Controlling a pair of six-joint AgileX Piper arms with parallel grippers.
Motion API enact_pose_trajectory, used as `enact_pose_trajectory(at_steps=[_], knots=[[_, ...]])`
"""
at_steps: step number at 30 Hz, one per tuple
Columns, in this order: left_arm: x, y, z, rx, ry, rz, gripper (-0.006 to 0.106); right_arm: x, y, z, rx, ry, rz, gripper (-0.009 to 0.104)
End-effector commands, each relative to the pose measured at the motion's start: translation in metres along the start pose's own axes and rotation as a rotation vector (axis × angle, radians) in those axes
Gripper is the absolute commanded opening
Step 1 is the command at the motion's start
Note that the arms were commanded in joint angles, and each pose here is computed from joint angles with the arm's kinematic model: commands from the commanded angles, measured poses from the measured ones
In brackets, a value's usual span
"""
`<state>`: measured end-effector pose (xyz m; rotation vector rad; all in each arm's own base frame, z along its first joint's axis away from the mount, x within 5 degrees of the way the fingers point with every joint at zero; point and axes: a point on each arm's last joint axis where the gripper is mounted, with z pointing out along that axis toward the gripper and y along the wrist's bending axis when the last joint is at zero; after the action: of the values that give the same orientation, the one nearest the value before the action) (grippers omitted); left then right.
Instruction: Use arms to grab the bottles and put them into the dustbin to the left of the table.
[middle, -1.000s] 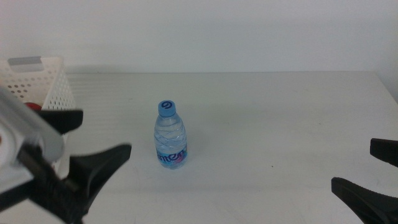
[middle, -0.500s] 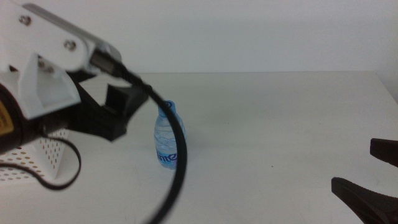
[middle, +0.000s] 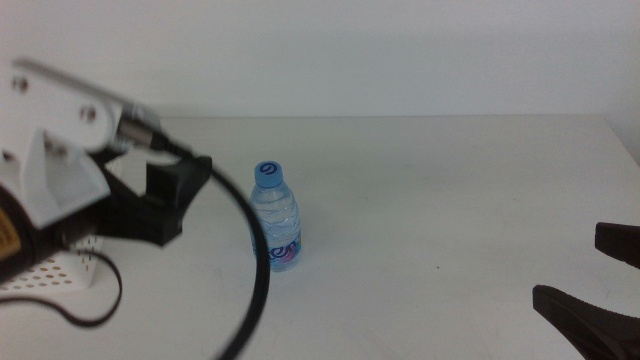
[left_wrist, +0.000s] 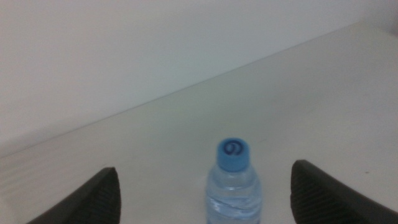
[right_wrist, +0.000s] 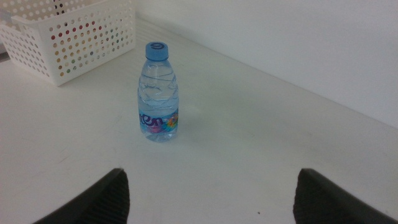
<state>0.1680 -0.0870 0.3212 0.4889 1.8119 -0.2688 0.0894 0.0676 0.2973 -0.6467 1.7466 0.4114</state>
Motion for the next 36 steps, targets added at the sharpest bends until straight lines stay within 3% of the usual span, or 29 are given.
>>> enact_pose_trajectory(at_steps=[1, 10, 17, 36], knots=[[-0.007, -0.004, -0.006, 0.039, -0.171, -0.039, 0.09, -0.015, -0.002, -0.002, 0.015, -0.099, -0.013, 0.07], [0.06, -0.015, -0.004, 0.131, -0.253, -0.112, 0.09, -0.015, -0.002, -0.002, 0.015, -0.099, -0.013, 0.07], [0.095, -0.019, 0.001, 0.151, -0.223, -0.148, 0.09, -0.015, -0.002, -0.002, 0.015, -0.099, -0.013, 0.07], [0.104, -0.024, 0.072, 0.181, -0.239, -0.206, 0.09, -0.015, -0.002, -0.002, 0.015, -0.099, -0.013, 0.07]])
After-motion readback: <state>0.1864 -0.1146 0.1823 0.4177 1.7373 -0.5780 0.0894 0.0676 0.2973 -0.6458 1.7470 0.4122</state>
